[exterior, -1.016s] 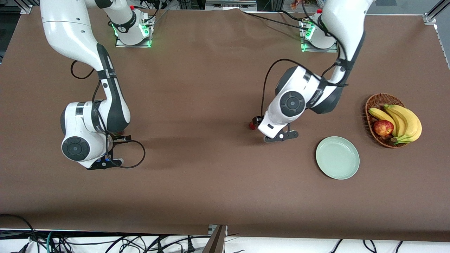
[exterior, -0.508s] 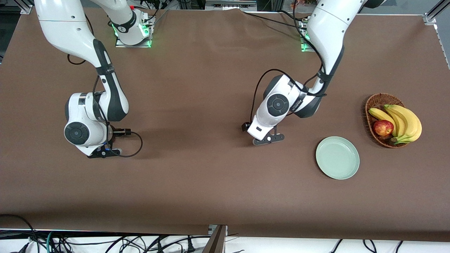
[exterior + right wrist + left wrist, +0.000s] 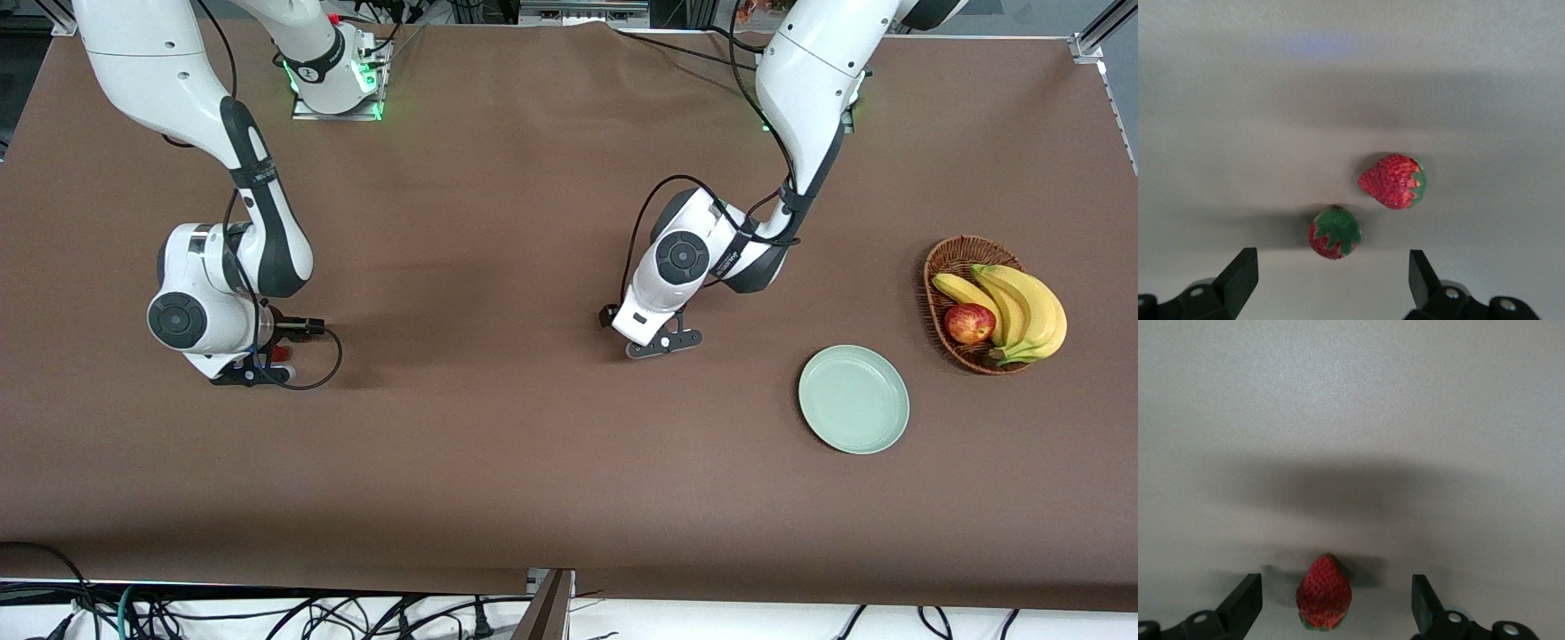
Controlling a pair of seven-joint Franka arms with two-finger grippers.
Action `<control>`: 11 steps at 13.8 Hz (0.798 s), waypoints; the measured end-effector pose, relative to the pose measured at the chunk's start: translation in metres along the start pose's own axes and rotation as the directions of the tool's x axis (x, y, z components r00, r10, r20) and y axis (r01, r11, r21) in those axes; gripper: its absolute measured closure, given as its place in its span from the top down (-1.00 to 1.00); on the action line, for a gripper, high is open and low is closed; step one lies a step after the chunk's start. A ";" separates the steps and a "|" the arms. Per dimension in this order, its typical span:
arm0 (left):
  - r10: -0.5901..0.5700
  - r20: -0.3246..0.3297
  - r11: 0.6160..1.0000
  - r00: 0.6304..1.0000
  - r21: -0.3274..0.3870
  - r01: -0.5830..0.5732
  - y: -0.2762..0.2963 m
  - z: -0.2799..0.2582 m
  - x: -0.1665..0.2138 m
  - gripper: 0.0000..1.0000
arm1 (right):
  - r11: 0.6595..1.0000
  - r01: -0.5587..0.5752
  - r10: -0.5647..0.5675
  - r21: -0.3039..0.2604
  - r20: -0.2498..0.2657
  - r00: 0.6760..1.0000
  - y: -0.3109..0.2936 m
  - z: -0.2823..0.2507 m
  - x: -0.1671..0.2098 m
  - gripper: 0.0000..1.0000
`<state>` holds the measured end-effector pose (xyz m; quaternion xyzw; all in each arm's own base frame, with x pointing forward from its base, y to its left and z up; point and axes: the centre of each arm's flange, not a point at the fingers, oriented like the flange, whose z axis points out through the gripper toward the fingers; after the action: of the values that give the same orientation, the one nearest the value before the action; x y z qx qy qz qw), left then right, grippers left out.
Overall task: Collect all strawberries into plate
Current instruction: 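Grasp the strawberry with the left gripper while the right gripper grasps another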
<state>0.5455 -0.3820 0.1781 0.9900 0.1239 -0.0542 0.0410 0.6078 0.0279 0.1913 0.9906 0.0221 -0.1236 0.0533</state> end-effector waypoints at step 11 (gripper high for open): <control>-0.012 0.048 0.998 0.999 0.069 0.009 -0.032 -0.039 0.023 -0.34 | 1.000 -0.018 0.019 0.016 -0.070 0.997 0.001 0.019 -0.005 0.67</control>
<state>0.5635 -0.3420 0.2118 0.9886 0.1260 -0.0825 0.0095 0.5987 0.0247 0.1746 0.9949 0.0141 -0.0883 0.0461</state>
